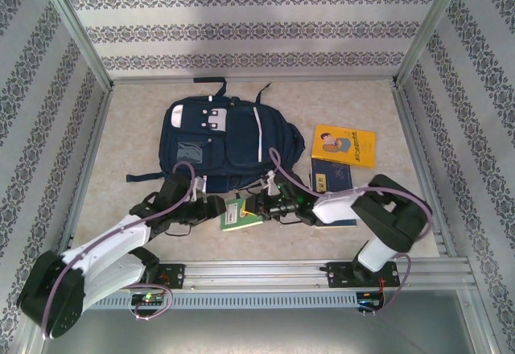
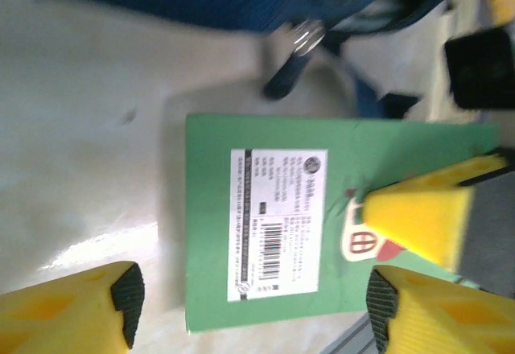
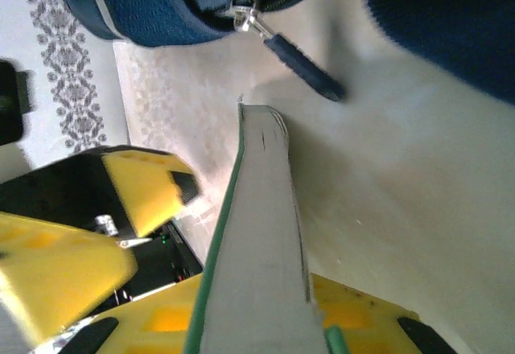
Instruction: Pack the student bag
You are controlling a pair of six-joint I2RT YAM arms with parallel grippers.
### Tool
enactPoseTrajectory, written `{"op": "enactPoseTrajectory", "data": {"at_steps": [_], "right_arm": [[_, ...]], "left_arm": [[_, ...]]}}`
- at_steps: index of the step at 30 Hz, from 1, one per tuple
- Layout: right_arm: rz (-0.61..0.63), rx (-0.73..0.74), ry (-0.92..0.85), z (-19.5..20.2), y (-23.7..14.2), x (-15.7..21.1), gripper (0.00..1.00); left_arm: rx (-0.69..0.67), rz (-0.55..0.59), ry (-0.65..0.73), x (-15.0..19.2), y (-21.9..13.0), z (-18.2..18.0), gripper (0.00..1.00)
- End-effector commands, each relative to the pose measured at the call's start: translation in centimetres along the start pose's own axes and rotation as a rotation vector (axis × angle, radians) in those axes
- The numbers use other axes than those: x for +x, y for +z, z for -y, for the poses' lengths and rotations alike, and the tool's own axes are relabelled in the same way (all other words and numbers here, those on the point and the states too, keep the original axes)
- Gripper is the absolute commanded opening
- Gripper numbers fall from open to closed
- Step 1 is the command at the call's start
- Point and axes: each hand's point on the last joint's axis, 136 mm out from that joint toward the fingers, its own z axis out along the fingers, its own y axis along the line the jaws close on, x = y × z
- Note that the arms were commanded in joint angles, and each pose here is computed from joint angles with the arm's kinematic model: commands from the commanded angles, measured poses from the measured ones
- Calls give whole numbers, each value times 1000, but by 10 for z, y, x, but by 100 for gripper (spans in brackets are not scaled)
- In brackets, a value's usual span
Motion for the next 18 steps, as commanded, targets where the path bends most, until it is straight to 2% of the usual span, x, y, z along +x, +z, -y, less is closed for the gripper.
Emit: {"op": "enactPoseTrajectory", "data": {"at_steps": [1, 6, 10, 16, 18], "right_arm": [[51, 5, -71, -15, -27, -7, 2], [177, 0, -140, -45, -91, -22, 0], [372, 68, -168, -54, -165, -35, 0], [722, 220, -159, -48, -270, -48, 0], [773, 229, -144, -46, -285, -49, 0]], "left_arm": [[-63, 78, 111, -23, -28, 20, 79], [-128, 85, 224, -58, -39, 54, 84], [-137, 92, 283, -97, -30, 90, 85], [-153, 71, 291, -156, 14, 128, 85], [-140, 47, 294, -170, 35, 138, 77]]}}
